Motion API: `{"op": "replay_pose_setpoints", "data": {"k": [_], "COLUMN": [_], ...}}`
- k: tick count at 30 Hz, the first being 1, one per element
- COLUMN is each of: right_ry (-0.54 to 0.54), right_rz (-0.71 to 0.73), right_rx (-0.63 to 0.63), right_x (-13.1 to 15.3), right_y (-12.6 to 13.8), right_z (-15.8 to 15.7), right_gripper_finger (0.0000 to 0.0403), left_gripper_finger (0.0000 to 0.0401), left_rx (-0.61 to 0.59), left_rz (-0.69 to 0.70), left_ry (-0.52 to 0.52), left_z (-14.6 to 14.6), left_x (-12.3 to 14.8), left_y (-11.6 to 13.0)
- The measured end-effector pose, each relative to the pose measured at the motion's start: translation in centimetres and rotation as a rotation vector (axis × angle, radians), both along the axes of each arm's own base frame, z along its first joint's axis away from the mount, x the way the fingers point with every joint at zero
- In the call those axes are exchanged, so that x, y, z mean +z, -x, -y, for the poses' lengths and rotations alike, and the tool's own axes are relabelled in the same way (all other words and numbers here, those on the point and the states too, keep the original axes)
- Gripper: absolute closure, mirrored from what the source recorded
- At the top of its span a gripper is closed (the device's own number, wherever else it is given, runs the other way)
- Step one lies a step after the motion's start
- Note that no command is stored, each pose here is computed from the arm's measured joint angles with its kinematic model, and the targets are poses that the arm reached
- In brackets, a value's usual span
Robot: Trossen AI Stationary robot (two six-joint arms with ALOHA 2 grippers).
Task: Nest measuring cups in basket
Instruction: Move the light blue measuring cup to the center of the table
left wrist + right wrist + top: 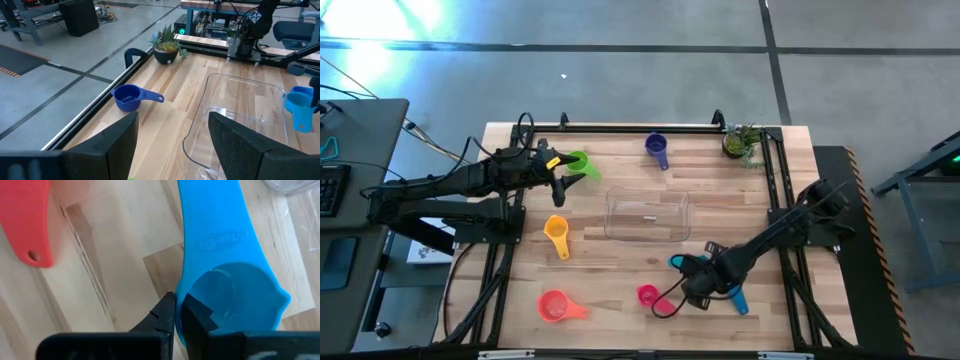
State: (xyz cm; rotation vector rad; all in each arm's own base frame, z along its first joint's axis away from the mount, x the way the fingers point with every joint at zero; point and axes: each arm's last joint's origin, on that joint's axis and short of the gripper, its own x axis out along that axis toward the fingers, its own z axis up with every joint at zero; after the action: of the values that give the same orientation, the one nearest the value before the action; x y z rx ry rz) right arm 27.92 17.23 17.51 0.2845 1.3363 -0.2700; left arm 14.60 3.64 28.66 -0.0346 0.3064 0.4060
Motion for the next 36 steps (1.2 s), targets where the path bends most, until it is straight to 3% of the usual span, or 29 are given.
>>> {"op": "replay_pose_setpoints", "data": {"k": [14,36], "right_ry": [-0.028,-0.031], "right_rz": [0.015,-0.067], "right_rx": [-0.024,-0.060], "right_x": [0.0,-2.0], "right_y": [-1.0,-0.8], "right_z": [1.2,0.3], "right_gripper_finger": [0.0387,0.0387], "left_gripper_finger": [0.0169,0.0169], "left_rx": [0.000,0.000], "left_rz": [0.000,0.000], "left_ry": [0.000,0.000], "left_z": [0.0,0.0], "left_x": [0.0,0.0], "left_y": [0.0,0.0]}}
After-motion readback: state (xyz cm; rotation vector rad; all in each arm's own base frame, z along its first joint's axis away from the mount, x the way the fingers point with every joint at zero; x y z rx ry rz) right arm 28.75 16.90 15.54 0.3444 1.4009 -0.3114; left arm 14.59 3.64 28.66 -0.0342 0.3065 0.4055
